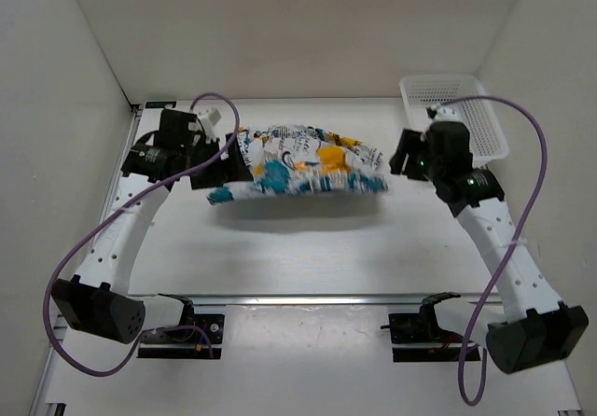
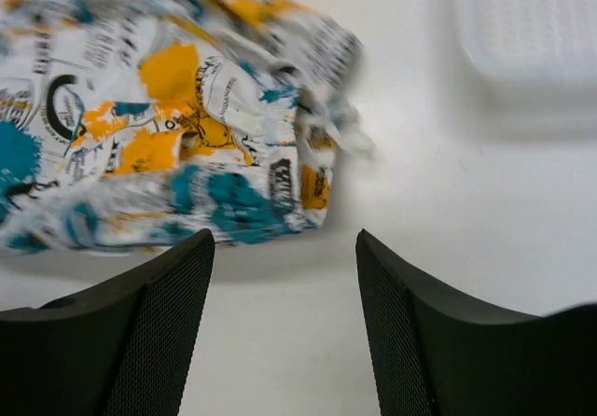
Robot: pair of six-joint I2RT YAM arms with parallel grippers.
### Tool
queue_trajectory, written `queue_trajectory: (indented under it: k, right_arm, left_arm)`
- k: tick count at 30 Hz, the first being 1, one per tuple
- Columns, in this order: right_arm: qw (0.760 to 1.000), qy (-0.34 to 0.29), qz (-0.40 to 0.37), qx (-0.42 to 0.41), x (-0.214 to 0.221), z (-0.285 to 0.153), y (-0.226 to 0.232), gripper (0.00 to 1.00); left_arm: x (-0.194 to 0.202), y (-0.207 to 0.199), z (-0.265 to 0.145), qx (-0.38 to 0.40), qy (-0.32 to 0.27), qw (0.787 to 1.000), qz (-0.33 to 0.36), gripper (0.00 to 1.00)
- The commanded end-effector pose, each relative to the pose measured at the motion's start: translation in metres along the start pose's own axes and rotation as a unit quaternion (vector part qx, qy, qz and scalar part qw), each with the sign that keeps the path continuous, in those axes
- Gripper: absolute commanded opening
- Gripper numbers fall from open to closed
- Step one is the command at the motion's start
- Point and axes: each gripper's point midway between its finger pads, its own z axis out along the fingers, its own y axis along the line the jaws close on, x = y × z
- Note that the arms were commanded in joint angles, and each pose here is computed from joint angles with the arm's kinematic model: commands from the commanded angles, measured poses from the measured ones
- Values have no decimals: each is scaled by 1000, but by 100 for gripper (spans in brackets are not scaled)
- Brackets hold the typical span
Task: Fold and stack the shorts
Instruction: Flatten the shorts out
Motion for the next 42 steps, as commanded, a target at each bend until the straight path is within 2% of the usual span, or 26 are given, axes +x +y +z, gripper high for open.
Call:
queue_trajectory:
  k: [1,2,3,5,6,7,8,10,11,14,15,16,18,19,20,21,23,24,27,28,30,34,35,38,39,42]
  right_arm:
    - [993,-30,39,109,18,-17,-55,68]
    - [992,-29,42,114,22,-21,-59,68]
    - [993,-33,42,107,21,-23,-57,58]
    - [992,-23,52,110,24,-27,-57,33]
    - [993,-11,64,101,28,-29,-52,13]
    - [993,-2,72,90,32,-29,-48,6]
    - [993,14,85,85,38,-26,-46,1]
    - [988,61,126,57,63,-20,-33,0]
    - [984,93,149,15,77,-19,-18,0]
    - [961,172,214,-18,132,-7,-5,0]
    - [957,176,225,-43,138,-5,3,0]
    - [948,201,246,-31,163,-2,-1,6]
    - [942,212,258,-40,174,1,-1,16]
    - [939,215,263,-42,180,5,-4,32]
    - [937,225,265,-36,185,8,-5,37]
    - [938,228,261,-36,186,12,-6,42]
    - [940,232,250,-30,190,19,-10,56]
    - [935,247,252,-21,198,26,-12,58]
    - [933,259,250,-16,204,45,-15,79]
    - [933,259,250,-16,203,51,-15,82]
    - [933,259,249,-5,203,68,-19,82]
    - [931,262,252,30,206,87,-34,69]
    - [929,263,257,32,206,93,-34,67]
    - [928,268,256,42,213,103,-39,61]
    - [929,265,255,48,214,107,-42,57]
    - [928,266,254,54,218,118,-45,38]
  left_arm:
    - [28,16,6,-21,26,999,3,98]
    - [29,18,4,-27,24,999,3,92]
    - [25,18,4,-31,20,999,4,69]
    - [18,21,6,-42,15,999,4,35]
    - [19,24,9,-48,19,999,-2,22]
    - [20,29,18,-59,29,998,-11,10]
    - [21,32,22,-66,34,997,-13,10]
    - [35,54,37,-98,63,992,-50,10]
    - [40,61,40,-104,67,990,-63,10]
    - [71,96,55,-133,94,976,-142,10]
    - [73,101,59,-127,84,976,-157,25]
    - [80,106,64,-123,89,973,-175,39]
    - [106,120,72,-121,106,962,-220,71]
    - [108,128,76,-121,104,960,-231,86]
    - [120,134,81,-124,117,954,-246,94]
    - [123,139,83,-128,119,952,-252,97]
    - [117,145,89,-128,110,952,-255,98]
    - [120,148,95,-131,116,949,-263,98]
    - [113,160,111,-139,115,945,-272,98]
    - [113,163,117,-140,119,944,-273,97]
    - [120,171,130,-148,140,938,-282,94]
    - [110,174,142,-144,142,938,-283,68]
    - [110,174,142,-144,142,938,-283,51]
    - [100,173,144,-141,134,940,-280,24]
    - [96,173,144,-139,130,942,-278,10]
    - [86,170,145,-132,124,945,-271,10]
